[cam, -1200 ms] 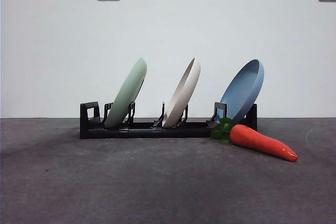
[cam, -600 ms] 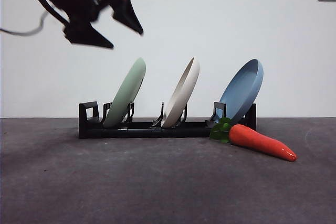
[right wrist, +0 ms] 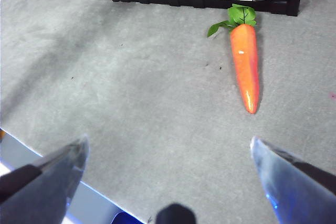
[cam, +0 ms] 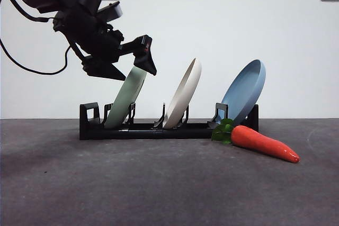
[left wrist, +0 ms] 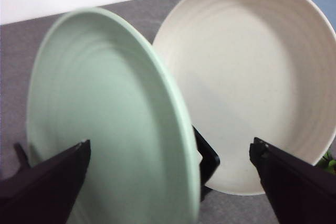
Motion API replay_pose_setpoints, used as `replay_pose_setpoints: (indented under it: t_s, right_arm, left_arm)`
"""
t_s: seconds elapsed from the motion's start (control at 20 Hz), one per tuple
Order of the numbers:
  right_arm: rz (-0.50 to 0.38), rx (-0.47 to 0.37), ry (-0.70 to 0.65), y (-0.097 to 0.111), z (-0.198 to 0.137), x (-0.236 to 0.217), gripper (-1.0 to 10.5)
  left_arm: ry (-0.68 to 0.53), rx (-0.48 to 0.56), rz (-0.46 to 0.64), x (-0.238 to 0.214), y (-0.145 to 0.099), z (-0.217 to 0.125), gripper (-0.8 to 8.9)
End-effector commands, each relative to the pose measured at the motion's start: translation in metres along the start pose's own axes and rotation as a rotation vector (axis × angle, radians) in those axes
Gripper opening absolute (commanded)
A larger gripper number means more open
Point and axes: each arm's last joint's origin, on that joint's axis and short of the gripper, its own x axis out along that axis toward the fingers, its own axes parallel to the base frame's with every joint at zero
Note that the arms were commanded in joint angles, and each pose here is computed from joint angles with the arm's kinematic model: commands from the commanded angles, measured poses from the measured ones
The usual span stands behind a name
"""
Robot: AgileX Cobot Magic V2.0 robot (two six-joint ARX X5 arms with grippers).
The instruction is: Take the green plate from the plate rack,put the plate on the table,take the carrot from the table,put the carrot in the plate
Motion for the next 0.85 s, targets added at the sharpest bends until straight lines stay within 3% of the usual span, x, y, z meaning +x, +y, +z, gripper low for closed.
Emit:
replay_pose_setpoints:
  t_s: [0.05, 0.15, 0.25, 0.7, 0.85]
  right_arm:
    - [0.001, -0.006, -0.006, 0.0006, 0.0009, -0.0006, 6.6]
    - [0.001, -0.006, -0.006, 0.0006, 0.0009, -0.0006, 6.6]
    - [0.001, -0.006, -0.006, 0.0006, 0.0009, -0.0006, 6.6]
    - [0.001, -0.006, -0.006, 0.0006, 0.0009, -0.0006, 6.6]
    - [0.001, -0.006, -0.006, 0.0006, 0.0009, -0.0006, 6.6]
  left_arm:
    - [0.008, 0.013, -0.006, 0.0048, -0.0026, -0.0031, 3.00]
    - [0.011, 0.009, -0.012, 0.0048, -0.0028, -0.0034, 0.96]
    - [0.015, 0.008, -0.014, 0.0048, -0.0027, -0.0038, 0.35]
    - [0.015, 0.000, -0.063, 0.0047, -0.0039, -0.0038, -0.08]
    - [0.009, -0.045, -0.064, 0.0023, -0.0040, -0.0013, -0.08]
